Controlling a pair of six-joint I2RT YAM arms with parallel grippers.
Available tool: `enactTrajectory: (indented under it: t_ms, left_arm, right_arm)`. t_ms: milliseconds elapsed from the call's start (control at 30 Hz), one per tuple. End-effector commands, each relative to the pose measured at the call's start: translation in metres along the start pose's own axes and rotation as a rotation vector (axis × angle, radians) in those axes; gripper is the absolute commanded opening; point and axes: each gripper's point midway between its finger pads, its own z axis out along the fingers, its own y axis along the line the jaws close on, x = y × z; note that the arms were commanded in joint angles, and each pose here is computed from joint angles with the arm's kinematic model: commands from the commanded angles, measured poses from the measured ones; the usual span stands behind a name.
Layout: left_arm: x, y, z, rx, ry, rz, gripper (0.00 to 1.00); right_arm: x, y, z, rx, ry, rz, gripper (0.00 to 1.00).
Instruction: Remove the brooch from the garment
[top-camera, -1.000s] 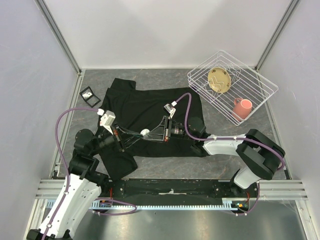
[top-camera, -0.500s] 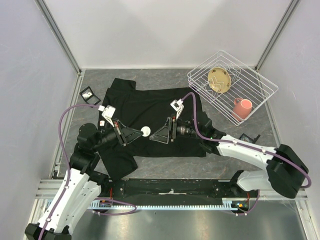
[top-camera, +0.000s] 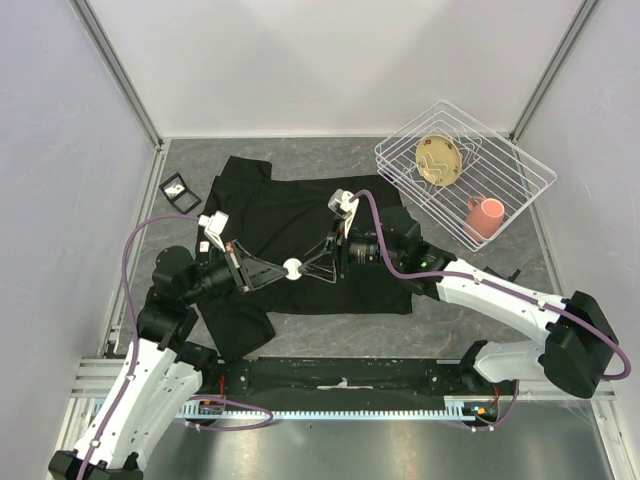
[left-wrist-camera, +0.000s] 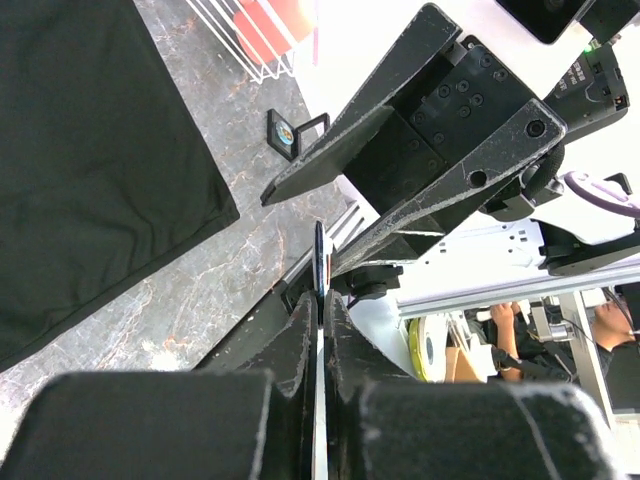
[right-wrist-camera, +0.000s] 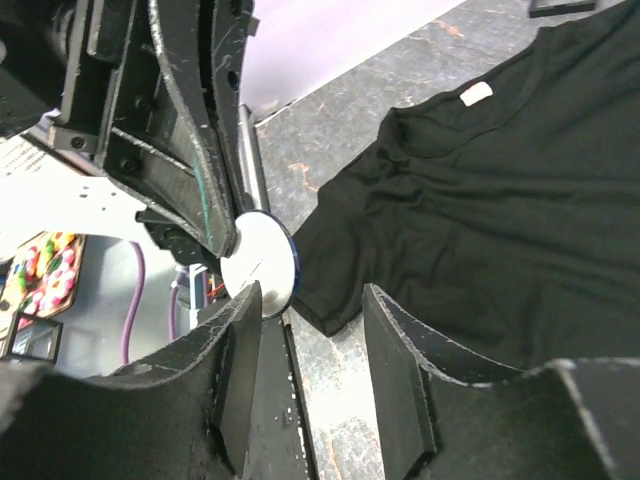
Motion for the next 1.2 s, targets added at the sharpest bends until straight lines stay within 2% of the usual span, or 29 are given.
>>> enactTrajectory:
  t_ms: [0,167,300,400,533,600,633,667,700,733,767,800,833,900,1067,1100,1167]
  left_arm:
    - [0.003,-0.023,-0.007,0.067,0.027,-0.004,0.02]
    - [0.008,-0.022,-0.008,0.088,0.055,0.087,0.02]
    - [0.008,-0.022,-0.007,0.091,0.083,0.162,0.02]
    - [0.005,-0.023,-0.008,0.083,0.089,0.238,0.02]
    - [-0.007,-0.016,-0.012,-0.008,0.072,0.368,0.02]
    - [-0.022,-0.002,-0.017,-0.159,0.046,0.383,0.02]
    - [-0.03,0.005,-0.02,-0.219,0.033,0.431,0.02]
    - [-0.045,0.013,-0.03,-0.343,-0.011,0.446,0.02]
    - [-0.054,0.024,-0.033,-0.42,-0.019,0.454,0.02]
    - [-0.063,0.033,-0.039,-0.497,-0.025,0.496,0.02]
    - [-0.085,0.04,-0.05,-0.621,-0.088,0.528,0.02]
    - [-0.089,0.051,-0.058,-0.701,-0.078,0.536,0.02]
    - [-0.097,0.067,-0.059,-0.783,-0.043,0.562,0.02]
    - [-0.121,0.084,-0.072,-0.949,-0.077,0.609,0.02]
    - [-0.166,0.158,-0.083,-1.374,0.05,0.738,0.02]
    - [-0.181,0.161,-0.079,-1.403,0.025,0.781,0.02]
    - [-0.195,0.179,-0.073,-1.493,0.054,0.806,0.02]
  right_arm:
    - [-0.008,0.023,0.0,-0.126,-0.009,-0.052,0.49]
    - [-0.003,0.043,-0.003,-0.252,0.002,-0.042,0.47]
    - [0.002,0.046,-0.002,-0.28,0.016,-0.031,0.48]
    - [0.003,0.046,0.0,-0.294,0.031,-0.024,0.43]
    - [0.005,0.045,0.003,-0.304,0.045,0.01,0.39]
    - [-0.001,0.024,0.009,-0.179,0.031,0.003,0.51]
    - [0.012,0.004,0.008,-0.056,0.079,0.044,0.54]
    - [0.001,-0.027,0.005,0.143,0.037,0.036,0.57]
    - [0.003,-0.045,-0.002,0.252,0.04,0.034,0.58]
    - [0.011,-0.058,-0.011,0.337,0.068,0.049,0.59]
    - [0.012,-0.065,-0.021,0.402,0.067,0.06,0.62]
    - [0.011,-0.078,-0.031,0.486,0.049,0.066,0.63]
    - [0.013,-0.08,-0.036,0.505,0.052,0.08,0.63]
    - [0.017,-0.079,-0.045,0.518,0.048,0.08,0.64]
    - [0.033,-0.077,-0.051,0.509,0.067,0.101,0.65]
    - [0.036,-0.075,-0.051,0.496,0.071,0.104,0.65]
    - [0.045,-0.075,-0.052,0.489,0.08,0.114,0.65]
